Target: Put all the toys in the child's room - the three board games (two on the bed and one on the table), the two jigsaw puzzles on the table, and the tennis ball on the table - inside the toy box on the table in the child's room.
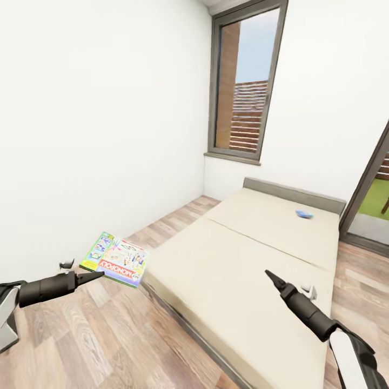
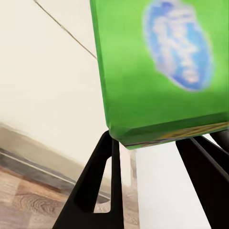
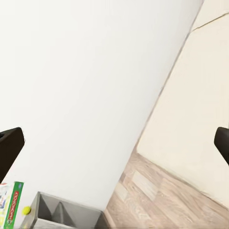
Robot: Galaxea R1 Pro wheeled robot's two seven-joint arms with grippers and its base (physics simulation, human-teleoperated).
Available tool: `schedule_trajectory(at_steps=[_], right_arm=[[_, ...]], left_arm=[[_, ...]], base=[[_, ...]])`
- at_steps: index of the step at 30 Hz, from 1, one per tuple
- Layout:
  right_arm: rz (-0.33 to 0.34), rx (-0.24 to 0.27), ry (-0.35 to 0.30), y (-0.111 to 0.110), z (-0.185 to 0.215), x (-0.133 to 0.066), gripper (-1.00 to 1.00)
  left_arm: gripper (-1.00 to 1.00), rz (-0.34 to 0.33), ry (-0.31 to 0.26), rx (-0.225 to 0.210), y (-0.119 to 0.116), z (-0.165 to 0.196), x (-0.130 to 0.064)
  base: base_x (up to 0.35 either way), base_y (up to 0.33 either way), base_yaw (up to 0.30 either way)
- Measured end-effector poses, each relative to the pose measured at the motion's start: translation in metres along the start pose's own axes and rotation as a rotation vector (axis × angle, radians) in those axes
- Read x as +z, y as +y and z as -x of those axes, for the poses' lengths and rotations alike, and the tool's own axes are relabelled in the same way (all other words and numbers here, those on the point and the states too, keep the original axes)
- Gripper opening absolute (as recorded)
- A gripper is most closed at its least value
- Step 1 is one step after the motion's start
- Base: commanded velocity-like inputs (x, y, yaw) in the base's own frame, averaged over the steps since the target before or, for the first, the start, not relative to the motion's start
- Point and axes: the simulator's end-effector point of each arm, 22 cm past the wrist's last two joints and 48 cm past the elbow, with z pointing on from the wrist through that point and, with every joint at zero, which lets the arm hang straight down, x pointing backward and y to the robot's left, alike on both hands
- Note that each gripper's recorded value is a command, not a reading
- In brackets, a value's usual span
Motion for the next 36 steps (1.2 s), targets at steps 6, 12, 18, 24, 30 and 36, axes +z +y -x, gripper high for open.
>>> schedule_trajectory(at_steps=[6, 12, 18, 24, 30, 36], right_arm=[[0.018, -0.019, 0.035, 0.015, -0.015, 0.010, 1.00], [0.024, -0.032, 0.034, 0.024, -0.015, 0.011, 1.00], [0.026, -0.034, 0.036, 0.030, -0.013, 0.009, 1.00], [0.025, -0.036, 0.036, 0.035, -0.010, 0.007, 1.00], [0.022, -0.041, 0.038, 0.039, -0.006, 0.004, 1.00], [0.020, -0.042, 0.038, 0.043, -0.003, 0.001, 1.00]], left_arm=[[-1.00, 0.001, 0.001, 0.000, -0.005, 0.003, -0.003], [-1.00, 0.000, 0.001, 0.000, -0.011, 0.006, -0.005], [-1.00, -0.001, 0.002, 0.000, -0.017, 0.009, -0.008], [-1.00, 0.000, 0.000, -0.001, -0.022, 0.012, -0.010], [-1.00, 0.000, 0.000, -0.001, -0.027, 0.014, -0.013], [-1.00, 0.002, 0.002, -0.001, -0.031, 0.016, -0.015]], base=[[0.000, 0.000, 0.291], [0.000, 0.000, 0.291], [0.000, 0.000, 0.291], [0.000, 0.000, 0.291], [0.000, 0.000, 0.291], [0.000, 0.000, 0.291]])
